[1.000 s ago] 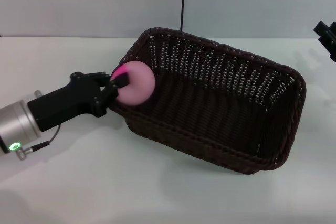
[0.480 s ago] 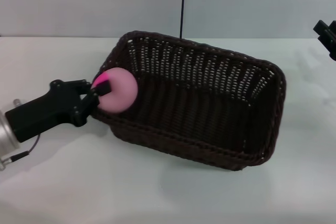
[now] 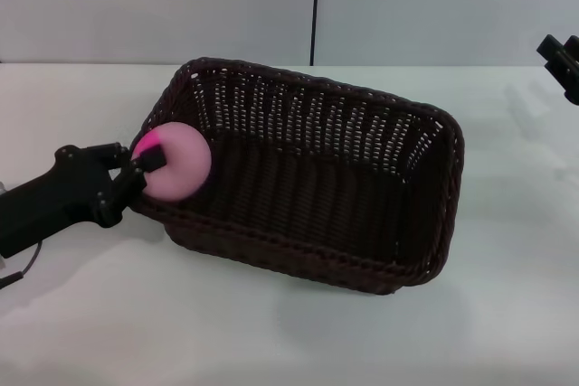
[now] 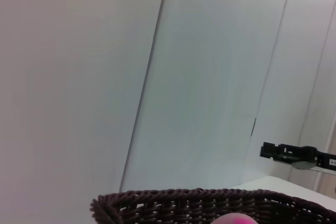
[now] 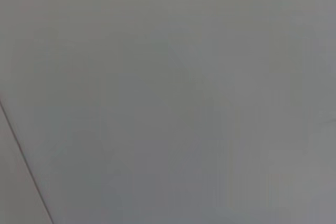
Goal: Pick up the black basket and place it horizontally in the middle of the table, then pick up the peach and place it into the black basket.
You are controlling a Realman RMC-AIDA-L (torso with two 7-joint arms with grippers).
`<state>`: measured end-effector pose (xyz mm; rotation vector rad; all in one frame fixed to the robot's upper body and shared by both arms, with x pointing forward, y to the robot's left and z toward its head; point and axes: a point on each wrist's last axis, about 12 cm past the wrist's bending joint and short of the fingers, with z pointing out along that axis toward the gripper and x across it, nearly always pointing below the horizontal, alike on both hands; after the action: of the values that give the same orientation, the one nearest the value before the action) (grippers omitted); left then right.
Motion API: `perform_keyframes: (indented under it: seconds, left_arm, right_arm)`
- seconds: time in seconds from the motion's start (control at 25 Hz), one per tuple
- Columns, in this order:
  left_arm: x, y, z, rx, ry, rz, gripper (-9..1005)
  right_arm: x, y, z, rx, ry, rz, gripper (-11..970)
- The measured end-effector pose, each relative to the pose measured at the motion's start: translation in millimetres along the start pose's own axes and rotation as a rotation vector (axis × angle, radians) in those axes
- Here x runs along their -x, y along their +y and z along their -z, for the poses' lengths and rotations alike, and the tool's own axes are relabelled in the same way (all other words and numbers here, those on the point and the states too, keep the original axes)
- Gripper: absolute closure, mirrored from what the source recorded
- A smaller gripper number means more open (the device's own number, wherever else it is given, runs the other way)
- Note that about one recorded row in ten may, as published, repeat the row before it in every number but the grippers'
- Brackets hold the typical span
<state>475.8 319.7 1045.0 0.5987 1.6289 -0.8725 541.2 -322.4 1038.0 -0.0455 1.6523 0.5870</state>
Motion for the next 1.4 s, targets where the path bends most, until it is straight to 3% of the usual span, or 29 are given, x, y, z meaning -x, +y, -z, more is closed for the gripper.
perform_keyframes:
  seconds: [0.08,0.56,0.72,0.88,1.08,1.16,1.2,1.28,1.32,1.4]
  left_arm:
    - [-0.3,0.3,-0.8,0.01,-0.007,0.005,951]
    - [0.6,0.8,-0.5,0.023,-0.028,0.01,507]
    - [3.7,0.0,4.4,0.056,-0.106,0.019,361]
    - [4.2,-0.2,7.0,0.089,-0.153,0.025,285]
    - [-1.4,-4.2,17.2,0.267,-0.34,-0.009,190]
    - [-6.9,-6.7,26.0,0.412,-0.44,-0.03,152]
    - [-6.9,-6.7,26.0,0.412,-0.44,-0.03,152]
    - [-13.8,-9.9,34.4,0.58,-0.519,-0.062,152]
    - [-13.8,-9.9,34.4,0.58,-0.519,-0.062,152]
    - [-17.9,-12.0,38.5,0.691,-0.55,-0.094,153]
  right_arm:
    - [-0.3,0.1,0.1,0.0,0.0,-0.001,515]
    - [-2.6,1.0,1.3,-0.001,0.003,-0.007,515]
    - [-3.0,1.4,1.2,0.0,0.005,-0.007,515]
    - [-3.8,1.4,1.9,-0.004,0.003,-0.003,515]
    - [-4.0,-1.1,5.8,-0.023,-0.008,-0.008,515]
    - [-3.3,-3.4,9.1,-0.038,-0.021,-0.012,515]
    - [-2.9,-5.4,11.5,-0.052,-0.03,-0.015,515]
    - [-1.5,-12.9,20.6,-0.108,-0.069,-0.03,515]
    - [-1.5,-12.9,20.6,-0.108,-0.069,-0.03,515]
    - [-0.6,-17.8,27.0,-0.144,-0.093,-0.042,515]
